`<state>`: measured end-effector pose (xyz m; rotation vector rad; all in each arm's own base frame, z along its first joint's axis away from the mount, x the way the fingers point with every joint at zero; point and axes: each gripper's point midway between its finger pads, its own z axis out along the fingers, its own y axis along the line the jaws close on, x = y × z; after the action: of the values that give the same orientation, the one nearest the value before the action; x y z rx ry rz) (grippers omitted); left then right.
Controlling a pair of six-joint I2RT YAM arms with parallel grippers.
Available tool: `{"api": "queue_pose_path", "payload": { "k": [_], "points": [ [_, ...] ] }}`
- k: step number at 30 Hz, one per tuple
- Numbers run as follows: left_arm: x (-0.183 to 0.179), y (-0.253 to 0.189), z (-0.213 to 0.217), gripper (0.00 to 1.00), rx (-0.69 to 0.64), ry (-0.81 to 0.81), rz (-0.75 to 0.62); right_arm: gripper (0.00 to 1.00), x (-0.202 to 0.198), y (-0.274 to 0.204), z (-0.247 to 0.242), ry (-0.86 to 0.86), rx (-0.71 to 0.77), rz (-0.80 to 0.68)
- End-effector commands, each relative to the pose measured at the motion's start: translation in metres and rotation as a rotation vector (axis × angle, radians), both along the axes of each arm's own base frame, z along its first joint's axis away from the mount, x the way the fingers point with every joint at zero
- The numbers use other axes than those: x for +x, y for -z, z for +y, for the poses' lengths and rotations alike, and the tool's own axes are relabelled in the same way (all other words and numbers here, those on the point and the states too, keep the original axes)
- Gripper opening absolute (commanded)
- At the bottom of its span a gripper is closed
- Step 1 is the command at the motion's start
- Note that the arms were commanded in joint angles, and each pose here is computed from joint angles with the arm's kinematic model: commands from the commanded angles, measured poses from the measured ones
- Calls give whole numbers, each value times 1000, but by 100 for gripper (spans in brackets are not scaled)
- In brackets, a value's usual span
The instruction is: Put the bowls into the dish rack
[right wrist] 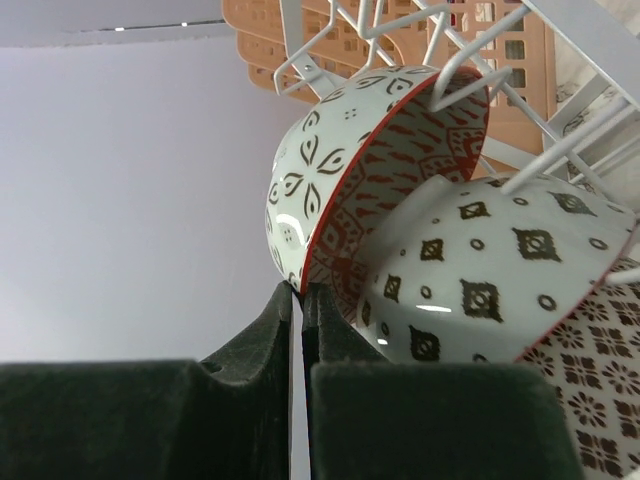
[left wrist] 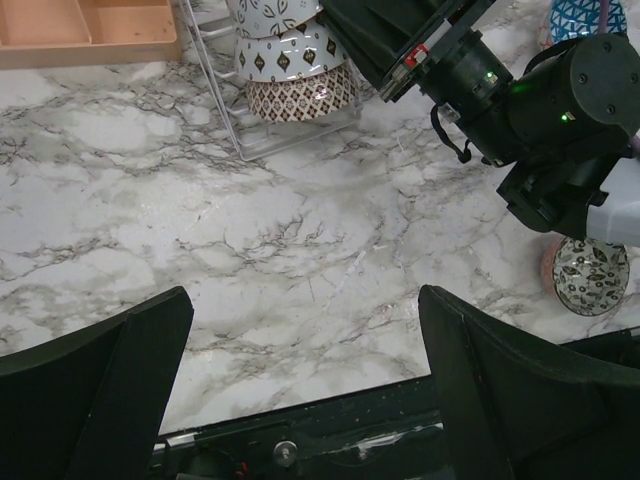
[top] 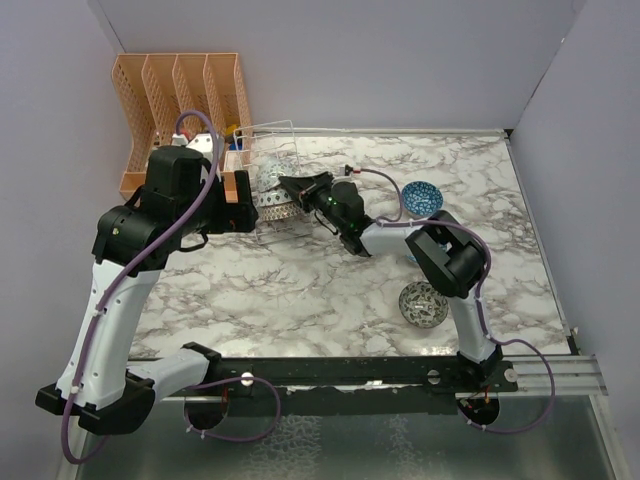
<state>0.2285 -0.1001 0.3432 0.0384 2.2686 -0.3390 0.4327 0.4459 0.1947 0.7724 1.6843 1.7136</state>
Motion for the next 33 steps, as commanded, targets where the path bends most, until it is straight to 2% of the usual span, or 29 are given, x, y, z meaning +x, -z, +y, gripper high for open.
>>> {"api": "queue_pose_path", "payload": {
  "k": [1,5,14,33],
  "points": [
    [-2,-6,-5,99,-35,16,-27,3,-26,32,13,-63,-22,47],
    [-2,-5,-6,99,-40,18,-27,4,-32,39,12,-79,-8,63],
    [-2,-2,-5,99,-38,13,-23,17,-42,29,12,-118,-6,60],
    [2,-6,-2,99,-27,-8,-43,24,-49,7,13,-152,27,56]
  ]
}}
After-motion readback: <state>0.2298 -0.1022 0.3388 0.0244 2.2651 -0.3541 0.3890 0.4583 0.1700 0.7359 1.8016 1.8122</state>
